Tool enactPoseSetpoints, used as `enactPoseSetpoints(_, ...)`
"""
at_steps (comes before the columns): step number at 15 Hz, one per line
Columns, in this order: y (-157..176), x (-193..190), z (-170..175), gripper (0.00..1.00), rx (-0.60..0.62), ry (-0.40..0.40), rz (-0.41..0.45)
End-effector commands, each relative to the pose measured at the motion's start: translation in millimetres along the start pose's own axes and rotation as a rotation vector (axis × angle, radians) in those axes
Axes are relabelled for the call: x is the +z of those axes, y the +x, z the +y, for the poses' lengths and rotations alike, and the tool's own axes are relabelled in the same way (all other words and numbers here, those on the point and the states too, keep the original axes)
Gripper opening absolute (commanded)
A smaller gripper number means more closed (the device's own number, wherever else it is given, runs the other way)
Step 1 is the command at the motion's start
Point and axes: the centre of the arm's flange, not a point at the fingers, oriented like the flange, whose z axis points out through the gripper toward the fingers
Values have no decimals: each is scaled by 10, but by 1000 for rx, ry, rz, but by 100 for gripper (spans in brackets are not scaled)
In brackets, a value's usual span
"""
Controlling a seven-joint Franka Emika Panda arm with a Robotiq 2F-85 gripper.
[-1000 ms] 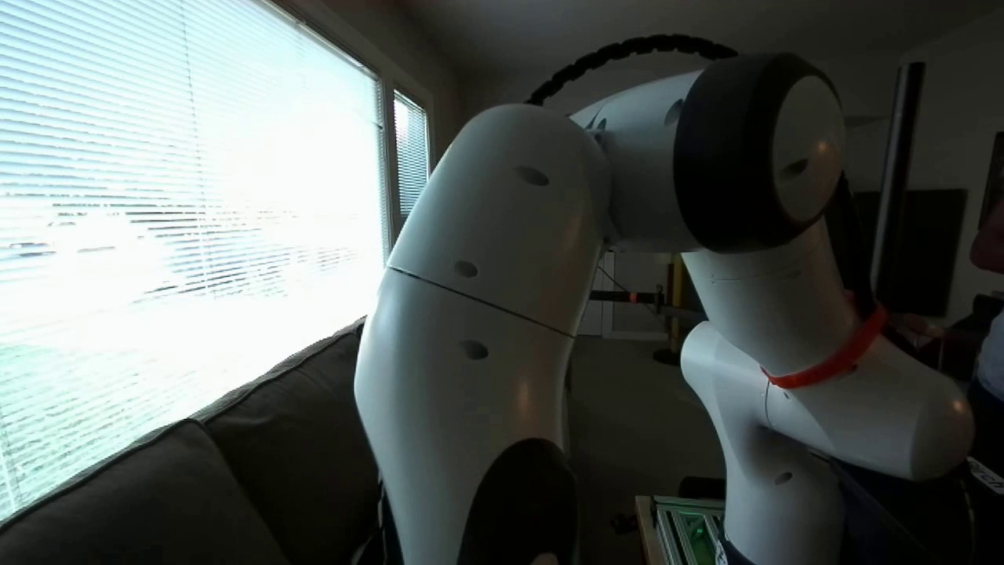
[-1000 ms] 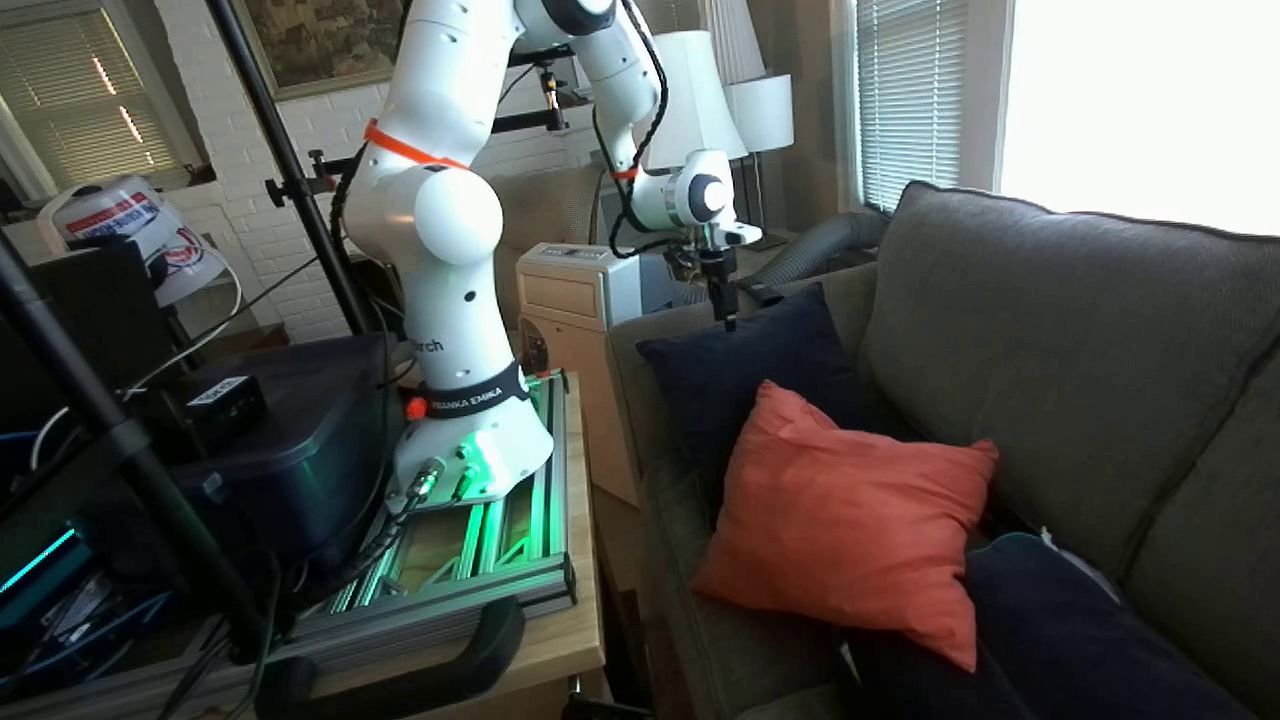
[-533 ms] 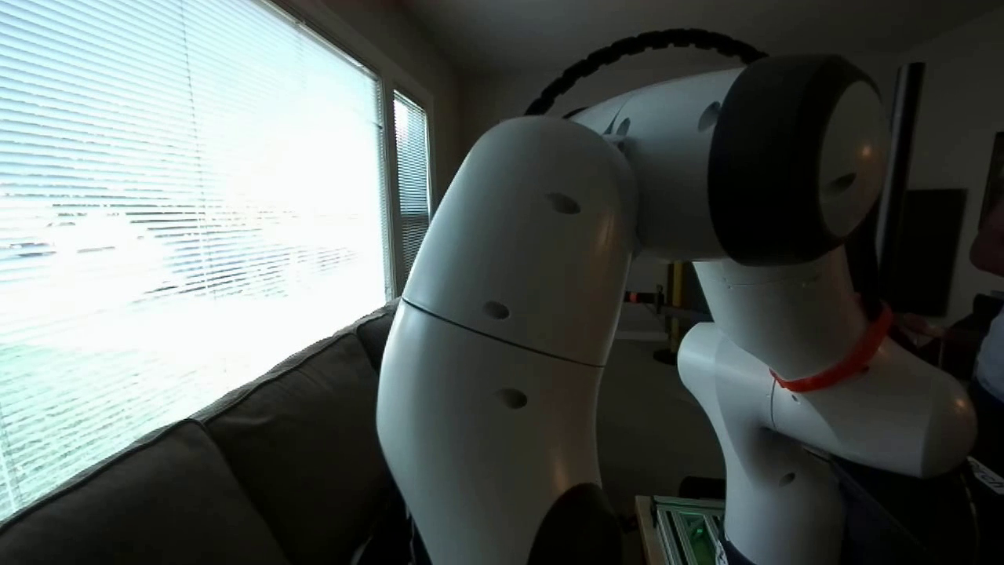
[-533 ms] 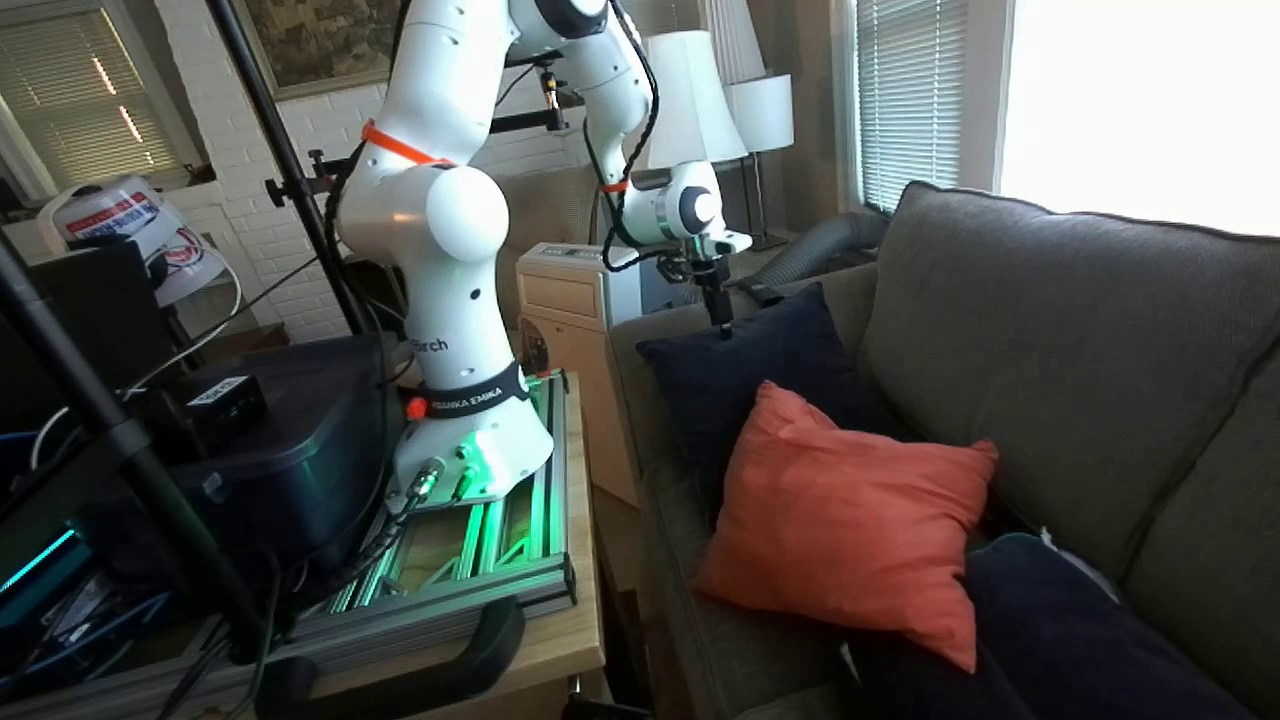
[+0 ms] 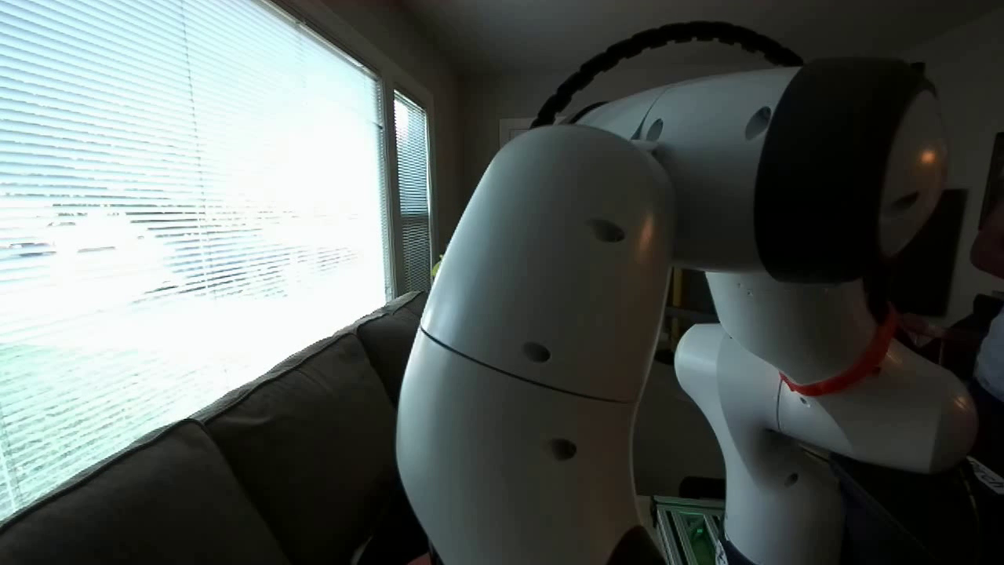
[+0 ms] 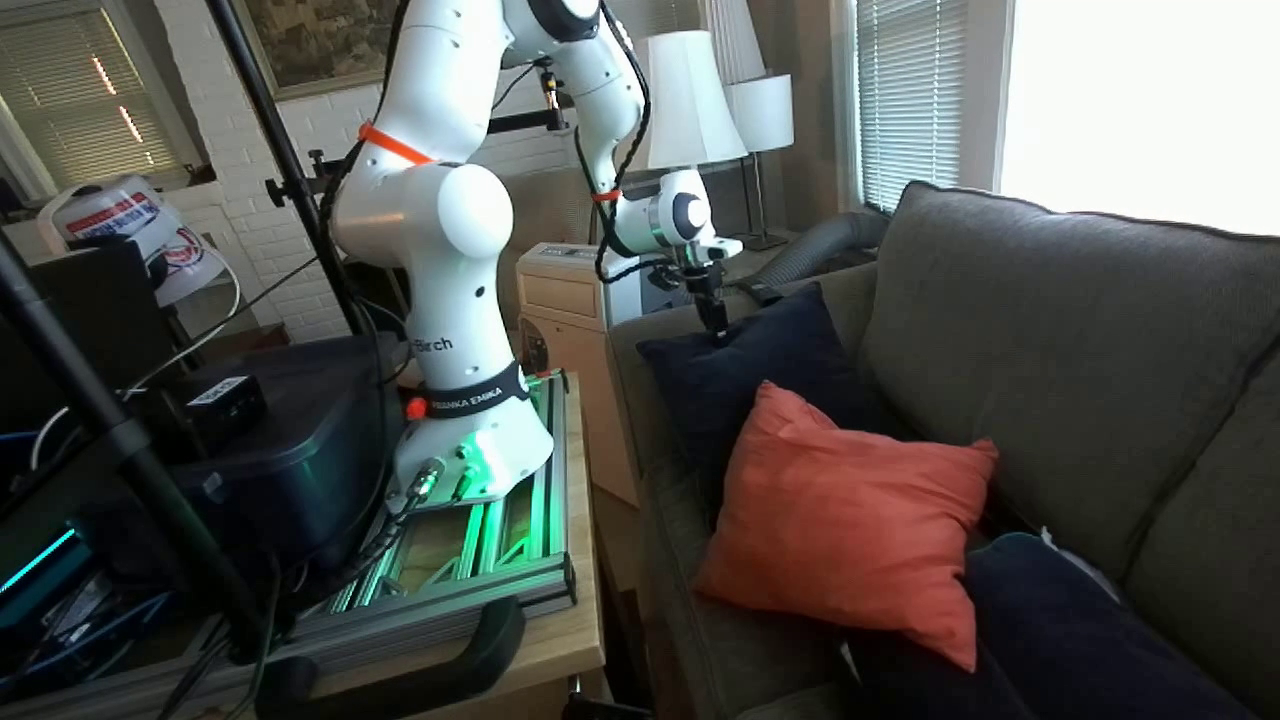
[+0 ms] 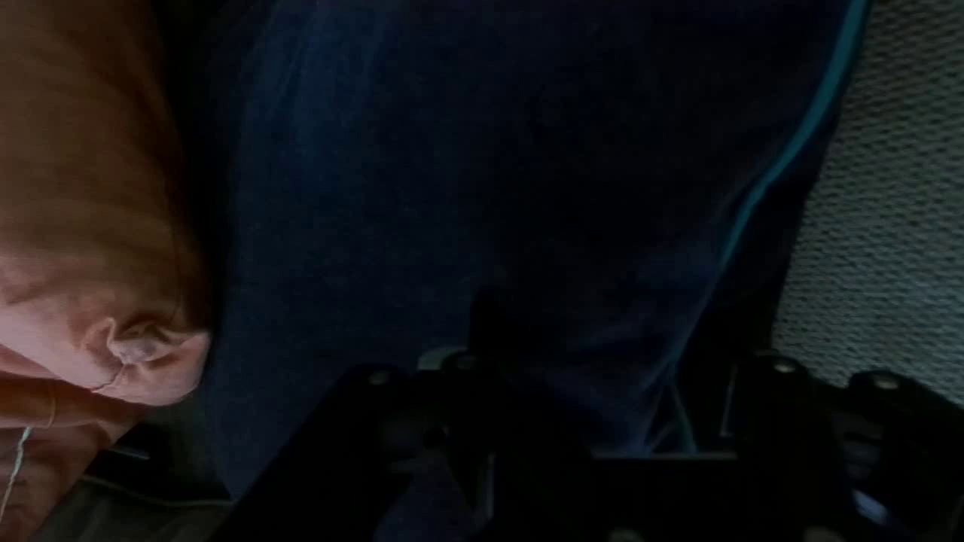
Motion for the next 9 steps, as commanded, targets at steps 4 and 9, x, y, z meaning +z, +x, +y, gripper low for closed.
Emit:
enactPoseSetpoints(4, 12, 241, 112, 9, 123, -149, -12)
enactPoseSetpoints(9, 321, 277, 381, 1, 348, -201, -36)
